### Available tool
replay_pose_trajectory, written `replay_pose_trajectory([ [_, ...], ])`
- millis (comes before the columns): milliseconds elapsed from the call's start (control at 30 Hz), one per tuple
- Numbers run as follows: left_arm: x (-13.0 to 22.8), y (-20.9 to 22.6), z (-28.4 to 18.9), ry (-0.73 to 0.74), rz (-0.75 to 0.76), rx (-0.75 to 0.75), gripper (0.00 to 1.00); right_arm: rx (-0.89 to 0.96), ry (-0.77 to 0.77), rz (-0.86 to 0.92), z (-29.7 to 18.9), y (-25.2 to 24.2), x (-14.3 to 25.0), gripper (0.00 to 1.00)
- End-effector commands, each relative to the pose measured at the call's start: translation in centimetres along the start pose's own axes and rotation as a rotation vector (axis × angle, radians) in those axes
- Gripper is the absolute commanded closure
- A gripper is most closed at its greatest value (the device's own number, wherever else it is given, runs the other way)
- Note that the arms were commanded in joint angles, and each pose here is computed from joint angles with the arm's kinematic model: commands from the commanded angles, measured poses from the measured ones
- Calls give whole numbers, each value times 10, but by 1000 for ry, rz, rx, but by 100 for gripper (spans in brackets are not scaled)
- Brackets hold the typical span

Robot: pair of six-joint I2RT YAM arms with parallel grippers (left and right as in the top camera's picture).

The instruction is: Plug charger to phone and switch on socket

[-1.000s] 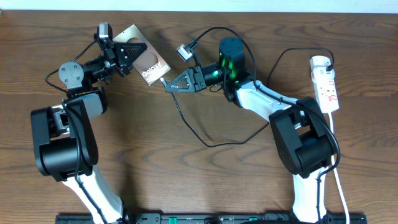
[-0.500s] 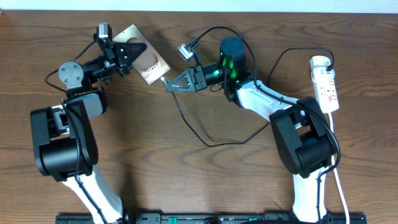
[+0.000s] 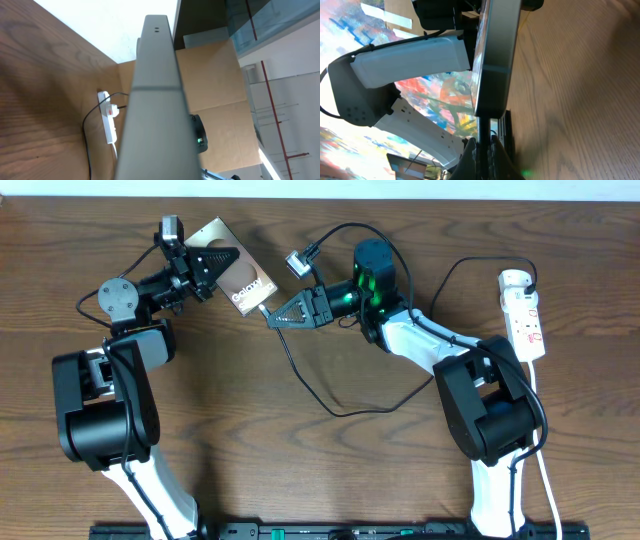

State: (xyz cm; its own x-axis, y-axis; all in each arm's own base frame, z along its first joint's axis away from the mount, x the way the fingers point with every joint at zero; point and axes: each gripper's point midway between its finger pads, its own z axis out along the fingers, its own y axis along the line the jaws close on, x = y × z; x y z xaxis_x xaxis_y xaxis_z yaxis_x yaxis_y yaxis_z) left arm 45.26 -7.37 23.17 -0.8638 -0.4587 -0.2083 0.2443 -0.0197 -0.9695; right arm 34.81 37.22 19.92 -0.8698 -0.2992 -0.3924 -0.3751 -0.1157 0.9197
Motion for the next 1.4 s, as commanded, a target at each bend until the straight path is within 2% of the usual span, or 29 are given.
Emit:
replay_pose_trajectory([
  [0,6,-12,7,34,63,13,93,19,-40,-6,-3,-2,-9,99],
  [400,6,-11,4,34,123,10,93,8,-20,-9,-3,0,-6,99],
  [767,4,-11,3,29,53,8,93,7,-19,-17,-3,0,-5,99],
  [1367,4,-11,-1,34,54,1,93,9,-23,-19,-5,-1,-6,99],
])
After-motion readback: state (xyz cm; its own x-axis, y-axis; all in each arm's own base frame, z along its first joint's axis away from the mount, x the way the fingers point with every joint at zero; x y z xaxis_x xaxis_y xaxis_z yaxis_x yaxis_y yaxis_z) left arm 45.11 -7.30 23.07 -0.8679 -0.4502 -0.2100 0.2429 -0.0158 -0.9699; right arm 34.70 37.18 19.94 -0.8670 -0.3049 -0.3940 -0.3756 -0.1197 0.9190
